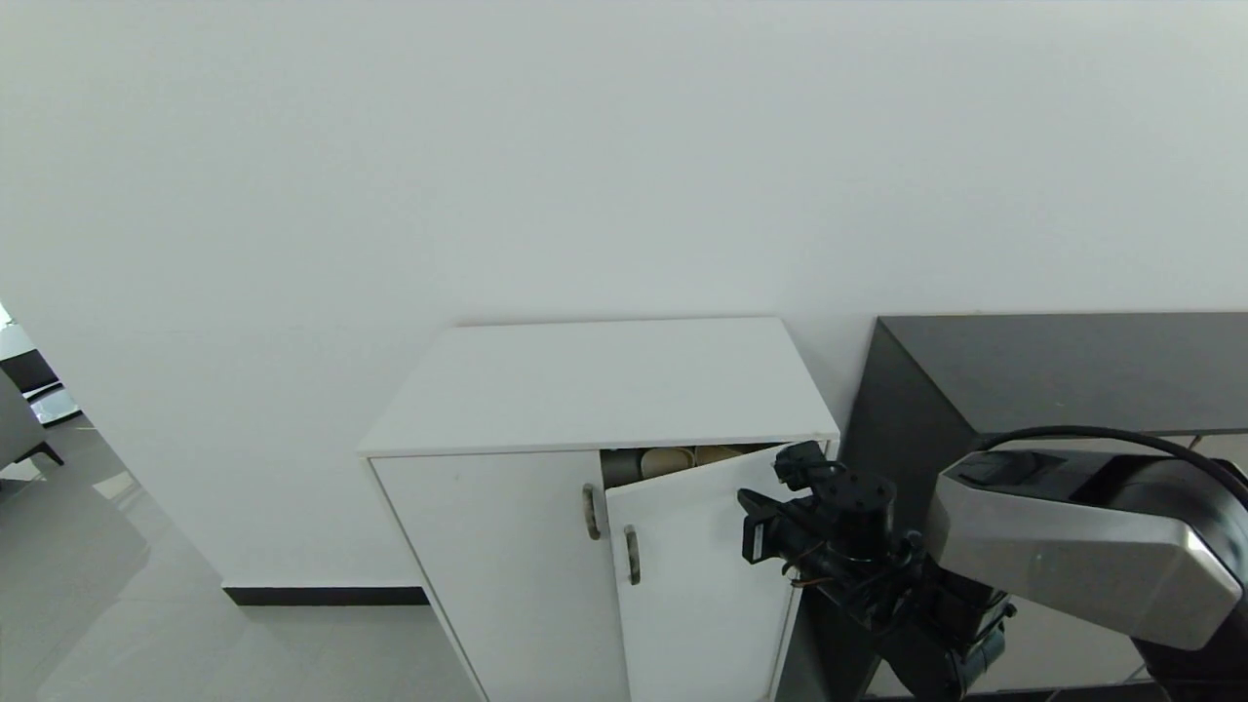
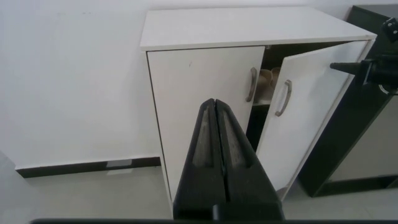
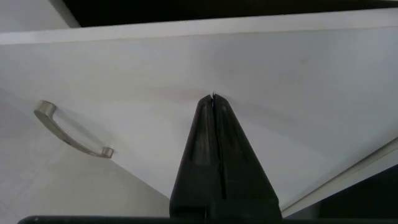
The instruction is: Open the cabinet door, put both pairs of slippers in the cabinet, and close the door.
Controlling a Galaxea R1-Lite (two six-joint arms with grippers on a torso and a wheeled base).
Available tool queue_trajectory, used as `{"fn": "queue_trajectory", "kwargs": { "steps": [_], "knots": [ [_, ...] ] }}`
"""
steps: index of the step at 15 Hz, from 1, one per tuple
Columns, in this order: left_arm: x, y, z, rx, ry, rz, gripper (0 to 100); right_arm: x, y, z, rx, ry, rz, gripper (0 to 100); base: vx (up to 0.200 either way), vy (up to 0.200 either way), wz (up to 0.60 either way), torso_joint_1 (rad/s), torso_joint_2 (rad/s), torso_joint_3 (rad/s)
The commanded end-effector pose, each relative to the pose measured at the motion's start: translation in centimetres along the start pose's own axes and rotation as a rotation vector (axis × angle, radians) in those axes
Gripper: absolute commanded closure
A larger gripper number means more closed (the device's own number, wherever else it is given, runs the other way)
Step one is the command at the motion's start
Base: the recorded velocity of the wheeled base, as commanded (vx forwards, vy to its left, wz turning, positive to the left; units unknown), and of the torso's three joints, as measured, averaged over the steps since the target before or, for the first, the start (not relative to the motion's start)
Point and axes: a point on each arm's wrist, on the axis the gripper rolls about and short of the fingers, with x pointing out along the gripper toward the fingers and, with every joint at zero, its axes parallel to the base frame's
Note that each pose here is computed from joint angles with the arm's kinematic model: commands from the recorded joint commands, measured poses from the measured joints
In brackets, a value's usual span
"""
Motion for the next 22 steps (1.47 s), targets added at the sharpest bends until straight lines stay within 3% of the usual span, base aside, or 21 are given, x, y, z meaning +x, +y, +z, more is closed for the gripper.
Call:
{"fn": "queue_trajectory", "kwargs": {
  "steps": [1, 8, 22],
  "knots": [
    [0.0, 0.0, 0.0, 0.0, 0.001, 0.0, 100, 0.3, -0.3, 0.3, 0.002, -0.016, -0.007, 100, 0.0, 0.0, 0.0, 0.0, 0.0, 0.0],
    [0.0, 0.0, 0.0, 0.0, 0.001, 0.0, 100, 1.2, -1.7, 0.1, 0.008, -0.022, -0.039, 100, 0.0, 0.0, 0.0, 0.0, 0.0, 0.0],
    [0.0, 0.0, 0.0, 0.0, 0.001, 0.0, 100, 1.8, -2.0, 0.0, 0.008, -0.033, -0.047, 100, 0.0, 0.0, 0.0, 0.0, 0.0, 0.0]
  ]
}}
